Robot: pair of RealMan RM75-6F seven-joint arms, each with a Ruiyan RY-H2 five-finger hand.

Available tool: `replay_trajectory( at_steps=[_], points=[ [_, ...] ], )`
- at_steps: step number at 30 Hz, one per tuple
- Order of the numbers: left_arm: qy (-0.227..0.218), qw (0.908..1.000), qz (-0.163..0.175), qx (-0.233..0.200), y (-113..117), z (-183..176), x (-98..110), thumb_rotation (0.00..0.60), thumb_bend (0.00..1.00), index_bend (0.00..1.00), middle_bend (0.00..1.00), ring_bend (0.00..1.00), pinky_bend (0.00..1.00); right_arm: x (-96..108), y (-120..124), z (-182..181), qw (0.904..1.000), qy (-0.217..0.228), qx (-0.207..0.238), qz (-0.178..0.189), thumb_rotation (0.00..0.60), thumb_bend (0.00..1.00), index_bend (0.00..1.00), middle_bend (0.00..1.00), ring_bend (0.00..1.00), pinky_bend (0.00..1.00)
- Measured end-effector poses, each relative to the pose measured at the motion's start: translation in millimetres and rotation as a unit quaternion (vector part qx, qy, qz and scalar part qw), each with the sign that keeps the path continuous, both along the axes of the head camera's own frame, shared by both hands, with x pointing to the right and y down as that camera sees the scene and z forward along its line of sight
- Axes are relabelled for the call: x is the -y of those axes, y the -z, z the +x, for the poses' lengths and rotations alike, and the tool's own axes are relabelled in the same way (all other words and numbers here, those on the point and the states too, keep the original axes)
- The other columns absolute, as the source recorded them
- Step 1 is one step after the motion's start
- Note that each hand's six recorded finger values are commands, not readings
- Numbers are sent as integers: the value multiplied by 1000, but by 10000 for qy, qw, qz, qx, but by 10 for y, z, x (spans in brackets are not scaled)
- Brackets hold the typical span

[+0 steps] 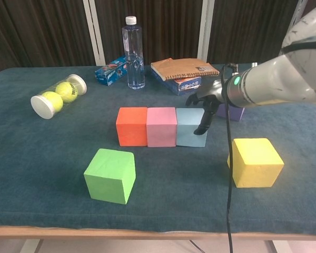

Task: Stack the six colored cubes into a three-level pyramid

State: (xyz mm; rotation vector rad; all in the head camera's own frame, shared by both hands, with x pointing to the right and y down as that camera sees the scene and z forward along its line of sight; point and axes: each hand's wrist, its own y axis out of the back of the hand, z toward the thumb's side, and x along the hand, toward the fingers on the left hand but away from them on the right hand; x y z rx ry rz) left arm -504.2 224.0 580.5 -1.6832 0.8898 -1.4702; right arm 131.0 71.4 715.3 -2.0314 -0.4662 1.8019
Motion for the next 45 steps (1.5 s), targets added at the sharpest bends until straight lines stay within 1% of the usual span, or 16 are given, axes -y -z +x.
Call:
replay_trajectory(
  at_steps=[3,8,12,16,20,22,25,29,33,40,45],
  points=[
    [17,10000,0,7,5,-10,1,594,103,0,31,0,67,18,68,30,9999,102,20,101,600,239,0,0,0,0],
    [17,10000,-12,10,4,-14,-1,593,103,0,31,0,67,44,281,137,9987,301,152,384,600,239,0,0,0,0],
    [-7,10000,-22,24,-3,-2,1,592,104,0,31,0,67,48,479,374,9974,341,243,580,600,239,7,0,0,0],
    [-48,10000,-30,46,-11,27,6,593,110,0,30,0,67,-21,581,717,9972,409,162,607,600,285,109,0,0,0],
    [-87,9999,-46,55,-28,71,16,593,113,0,31,0,67,-154,532,891,9979,490,131,395,600,350,197,0,0,0],
    [-108,9999,-55,57,-37,95,21,594,114,0,30,0,67,-194,482,944,9981,542,87,284,600,389,210,0,0,0],
    [-126,9999,-64,65,-44,117,26,593,114,0,31,0,67,-212,410,955,9981,592,60,187,600,415,216,0,0,0],
    [-111,9999,-50,82,-32,109,29,592,115,0,31,0,67,-236,334,894,9979,629,91,87,600,416,221,0,0,0],
    [-85,9999,-47,77,-25,93,30,592,115,0,31,0,67,-264,288,872,9980,628,90,8,600,416,206,0,0,0],
    [-59,9999,-62,66,-34,62,17,591,116,0,31,0,67,-314,188,712,9976,636,213,-180,600,416,182,0,0,0],
    [-43,10000,-46,63,-24,42,15,594,116,0,31,0,67,-308,149,635,9975,649,232,-183,600,416,176,0,0,0]
  ],
)
